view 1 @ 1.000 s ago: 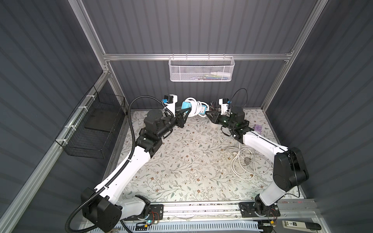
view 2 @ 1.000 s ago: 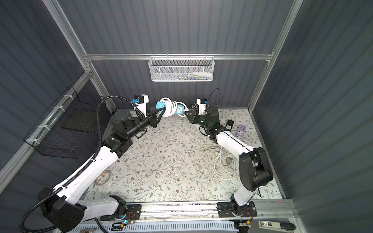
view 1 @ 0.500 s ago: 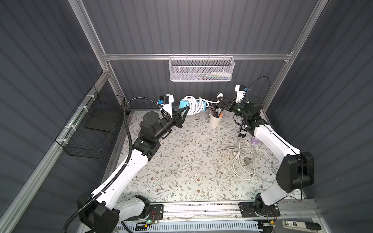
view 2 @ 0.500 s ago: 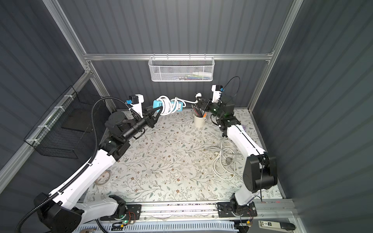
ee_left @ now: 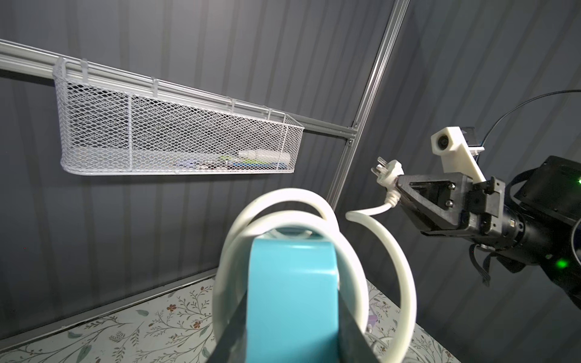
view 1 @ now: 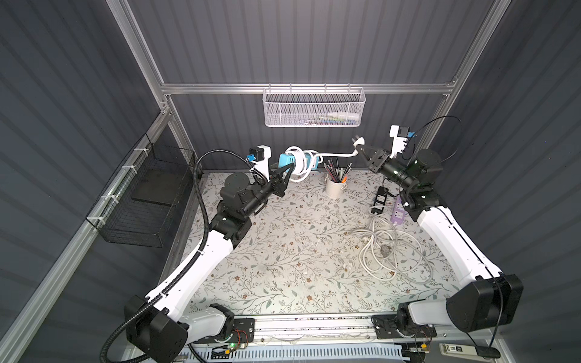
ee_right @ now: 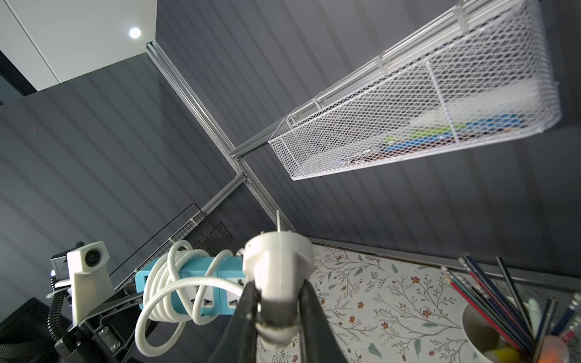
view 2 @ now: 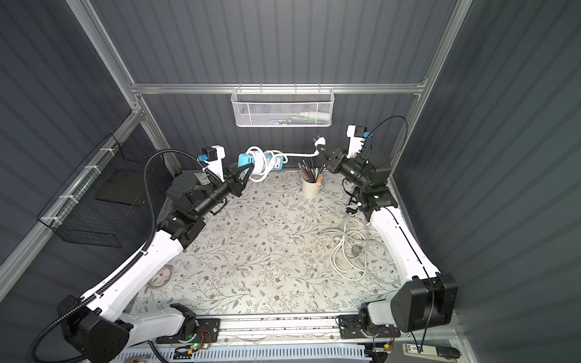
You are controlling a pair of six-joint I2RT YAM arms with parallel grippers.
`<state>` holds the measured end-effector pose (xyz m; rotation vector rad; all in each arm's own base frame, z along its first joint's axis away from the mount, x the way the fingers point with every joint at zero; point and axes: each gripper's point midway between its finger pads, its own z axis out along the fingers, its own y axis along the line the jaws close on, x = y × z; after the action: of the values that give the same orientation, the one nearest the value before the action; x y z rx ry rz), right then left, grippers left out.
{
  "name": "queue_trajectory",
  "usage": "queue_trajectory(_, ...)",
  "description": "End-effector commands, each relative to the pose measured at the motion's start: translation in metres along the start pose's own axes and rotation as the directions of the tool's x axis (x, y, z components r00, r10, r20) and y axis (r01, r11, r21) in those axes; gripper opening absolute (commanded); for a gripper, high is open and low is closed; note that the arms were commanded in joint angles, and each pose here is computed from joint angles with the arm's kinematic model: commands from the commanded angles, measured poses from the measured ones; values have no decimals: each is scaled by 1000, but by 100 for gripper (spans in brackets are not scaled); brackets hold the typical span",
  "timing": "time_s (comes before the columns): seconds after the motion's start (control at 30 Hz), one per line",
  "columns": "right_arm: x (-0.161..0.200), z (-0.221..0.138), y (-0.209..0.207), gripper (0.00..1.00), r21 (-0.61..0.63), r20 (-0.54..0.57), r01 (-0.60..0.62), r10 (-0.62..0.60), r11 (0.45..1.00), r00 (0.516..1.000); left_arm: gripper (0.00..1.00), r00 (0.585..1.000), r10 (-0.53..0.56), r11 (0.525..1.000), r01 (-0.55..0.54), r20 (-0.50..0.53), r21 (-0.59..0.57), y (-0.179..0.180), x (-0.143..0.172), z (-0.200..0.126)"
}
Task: Unwrap the cord wrapped around the power strip
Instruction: Unwrap the power cord from the power strip.
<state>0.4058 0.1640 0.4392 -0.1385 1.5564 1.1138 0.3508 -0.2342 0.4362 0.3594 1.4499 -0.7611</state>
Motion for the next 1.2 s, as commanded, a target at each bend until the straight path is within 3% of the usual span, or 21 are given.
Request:
queue_trajectory(0.0,15,-9,2,0,-13,-44,-50,49,999,998,0,986,100,995,-97,131,-30,-3,-49,-8)
queue_trajectory(0.3,82,-28,-16,0,50,-176,-118,125,992,976,0,980,99,995,-98,170,-13,-6,-64,-1)
queue_trajectory(0.6,166,-2,-32,0,94,-309,-131,154,987,938,0,983,45,995,-60,177,81,-21,-70,5)
queue_trajectory(0.93,171,52,-68,0,109,-263,-159,182,981,947,0,992,-96,956,70,78,283,-52,-53,0)
queue_trajectory(1.17,132,76,-80,0,98,-197,-127,145,987,970,0,986,-166,942,163,-13,292,-52,-22,-11)
